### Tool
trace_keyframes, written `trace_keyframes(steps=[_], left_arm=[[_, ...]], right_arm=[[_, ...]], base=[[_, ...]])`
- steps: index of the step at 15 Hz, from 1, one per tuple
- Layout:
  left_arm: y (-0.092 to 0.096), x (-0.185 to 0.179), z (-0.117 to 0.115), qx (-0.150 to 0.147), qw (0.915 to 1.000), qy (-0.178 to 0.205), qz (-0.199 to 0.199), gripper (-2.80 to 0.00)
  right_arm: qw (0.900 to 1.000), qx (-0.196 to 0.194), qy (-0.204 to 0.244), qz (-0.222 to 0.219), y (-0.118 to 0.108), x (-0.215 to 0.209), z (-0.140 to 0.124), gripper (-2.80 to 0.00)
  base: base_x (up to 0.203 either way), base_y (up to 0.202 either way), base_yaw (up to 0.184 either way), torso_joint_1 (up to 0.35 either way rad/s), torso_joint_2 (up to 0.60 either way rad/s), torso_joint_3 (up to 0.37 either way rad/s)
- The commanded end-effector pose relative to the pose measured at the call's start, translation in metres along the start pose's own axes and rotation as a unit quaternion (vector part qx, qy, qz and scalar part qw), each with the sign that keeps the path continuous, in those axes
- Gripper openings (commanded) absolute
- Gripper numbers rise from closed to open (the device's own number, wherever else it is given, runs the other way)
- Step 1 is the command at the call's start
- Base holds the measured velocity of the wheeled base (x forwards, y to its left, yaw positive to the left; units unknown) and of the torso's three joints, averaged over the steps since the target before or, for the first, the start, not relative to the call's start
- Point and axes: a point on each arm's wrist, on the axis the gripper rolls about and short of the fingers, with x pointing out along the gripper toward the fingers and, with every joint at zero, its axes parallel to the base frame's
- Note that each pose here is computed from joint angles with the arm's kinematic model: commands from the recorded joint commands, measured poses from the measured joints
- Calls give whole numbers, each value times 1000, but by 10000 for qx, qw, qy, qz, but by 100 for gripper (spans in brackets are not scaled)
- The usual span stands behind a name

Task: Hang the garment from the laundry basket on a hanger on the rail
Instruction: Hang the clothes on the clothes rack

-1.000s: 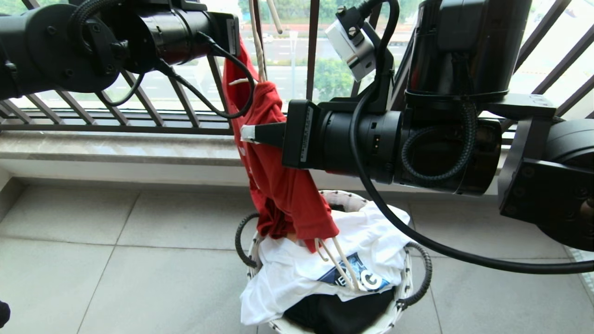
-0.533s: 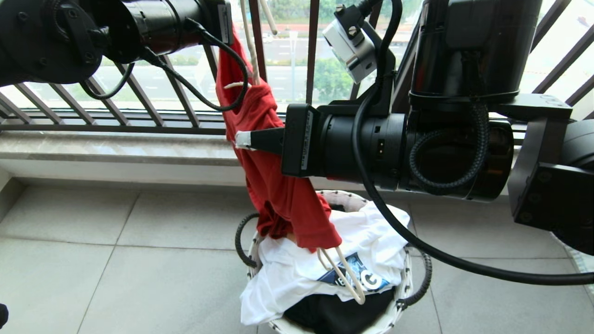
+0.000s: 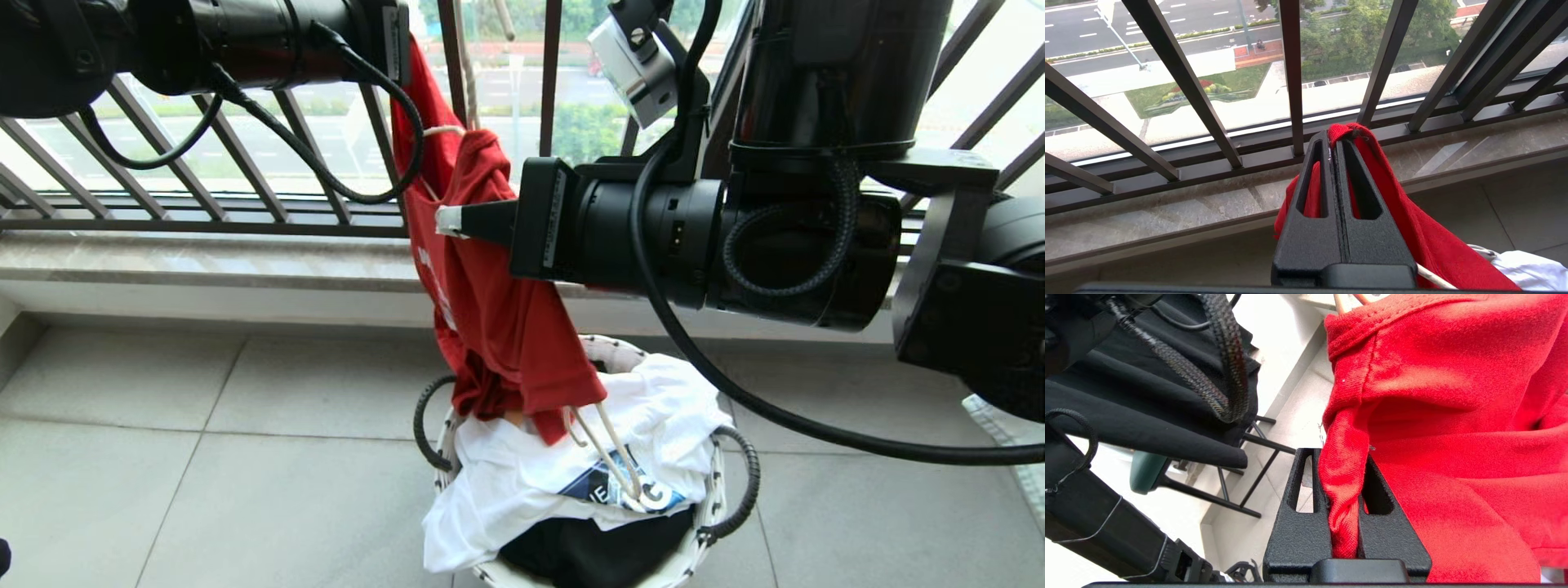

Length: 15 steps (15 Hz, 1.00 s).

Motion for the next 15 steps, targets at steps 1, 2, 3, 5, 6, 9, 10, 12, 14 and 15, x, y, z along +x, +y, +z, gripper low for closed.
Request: trace_keyframes(steps=[1, 2, 3, 5, 6, 9, 10, 12, 14, 15], left_arm=[[1, -3, 4, 12, 10000, -61, 12, -280], [0, -4, 4, 42, 10000, -61, -1, -280], [0, -4, 4, 166, 9998, -50, 12, -280], [2, 0, 1, 317, 9995, -25, 89, -280], [3, 2, -1, 332, 9994, -3, 103, -280], [5, 9, -7, 485, 9986, 82, 186, -280], [5, 10, -8, 536, 9982, 108, 247, -280], [5, 14, -11, 600, 9974, 157, 371, -280], [4, 15, -12, 596, 9974, 141, 380, -280], [4, 15, -12, 602, 9973, 137, 391, -280]], right_arm=[[9999, 19, -19, -102, -9, 5, 1, -280], [9999, 17, -43, -138, -12, 6, 2, -280], [9998, 11, -88, -182, -15, 5, 5, -280], [9997, 4, -135, -219, -18, 4, 9, -280], [9997, 4, -135, -219, -18, 4, 9, -280], [9996, -3, -169, -229, -18, 3, 11, -280], [9995, -6, -187, -246, -19, 2, 12, -280], [9995, -8, -197, -250, -19, 1, 12, -280], [9995, -8, -197, -250, -19, 1, 12, -280], [9995, -9, -203, -248, -19, 1, 13, -280]], base=[[0, 0, 0, 0, 0, 0], [0, 0, 0, 0, 0, 0], [0, 0, 0, 0, 0, 0], [0, 0, 0, 0, 0, 0], [0, 0, 0, 0, 0, 0], [0, 0, 0, 0, 0, 0], [0, 0, 0, 0, 0, 0], [0, 0, 0, 0, 0, 0], [0, 0, 0, 0, 0, 0], [0, 0, 0, 0, 0, 0]])
